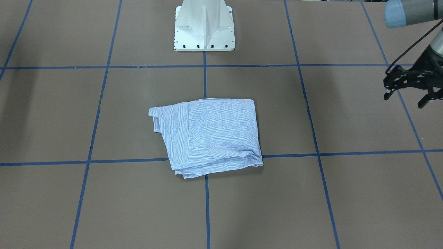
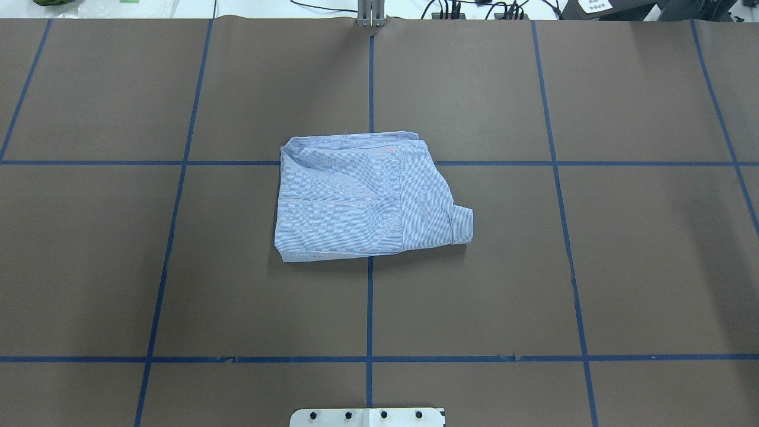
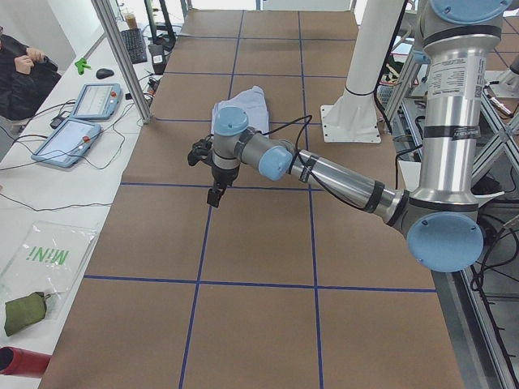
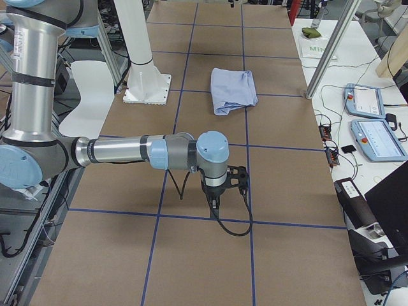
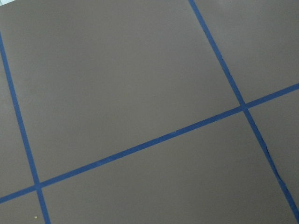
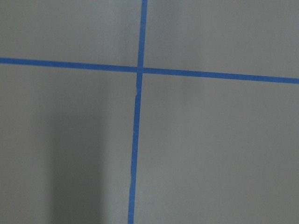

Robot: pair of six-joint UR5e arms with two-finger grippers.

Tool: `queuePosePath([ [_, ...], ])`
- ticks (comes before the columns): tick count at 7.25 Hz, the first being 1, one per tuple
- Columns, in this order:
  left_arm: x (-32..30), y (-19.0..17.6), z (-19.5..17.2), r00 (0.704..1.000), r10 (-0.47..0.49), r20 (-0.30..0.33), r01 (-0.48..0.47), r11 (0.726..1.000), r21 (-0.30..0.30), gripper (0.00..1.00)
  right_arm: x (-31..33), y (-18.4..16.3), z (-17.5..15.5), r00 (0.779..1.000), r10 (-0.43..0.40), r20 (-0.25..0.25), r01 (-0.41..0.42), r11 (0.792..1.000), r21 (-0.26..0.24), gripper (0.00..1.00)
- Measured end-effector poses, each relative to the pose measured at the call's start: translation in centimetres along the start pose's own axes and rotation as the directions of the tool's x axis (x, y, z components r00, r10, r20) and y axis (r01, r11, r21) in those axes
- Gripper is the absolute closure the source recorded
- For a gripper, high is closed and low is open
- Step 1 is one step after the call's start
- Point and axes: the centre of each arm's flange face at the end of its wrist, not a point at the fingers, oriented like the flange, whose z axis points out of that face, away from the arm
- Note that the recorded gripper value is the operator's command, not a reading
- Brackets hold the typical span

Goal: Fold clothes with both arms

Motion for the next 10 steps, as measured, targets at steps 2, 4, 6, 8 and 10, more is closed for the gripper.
queuePosePath([
  [2, -6.0, 4.2, -1.2, 1.0, 0.023, 0.016, -0.022, 0.999, -0.049, 0.0, -0.2, -0.2, 0.4, 1.0, 0.013, 0.009, -0.013, 1.0, 0.024, 0.0],
  [4, -8.7, 7.6, -1.2, 0.999, -0.033, 0.01, 0.034, 0.994, -0.103, 0.0, -1.0, -0.6, 0.8, 1.0, -0.005, 0.011, 0.005, 1.0, 0.021, 0.0],
  [6, -10.1, 10.6, -0.1, 0.996, -0.082, -0.04, 0.076, 0.988, -0.138, 0.0, -1.4, -0.8, 1.0, 1.0, -0.015, 0.011, 0.015, 1.0, 0.019, 0.0],
  [8, -11.5, 13.3, -0.3, 0.996, -0.066, -0.052, 0.058, 0.989, -0.138, 0.0, -1.4, -0.8, 1.0, 1.0, -0.016, 0.011, 0.016, 1.0, 0.02, 0.0],
  [10, -12.8, 14.1, -1.2, 0.995, -0.089, -0.041, 0.084, 0.99, -0.117, 0.0, -1.5, -0.8, 1.0, 1.0, -0.018, 0.011, 0.018, 1.0, 0.019, 0.0],
])
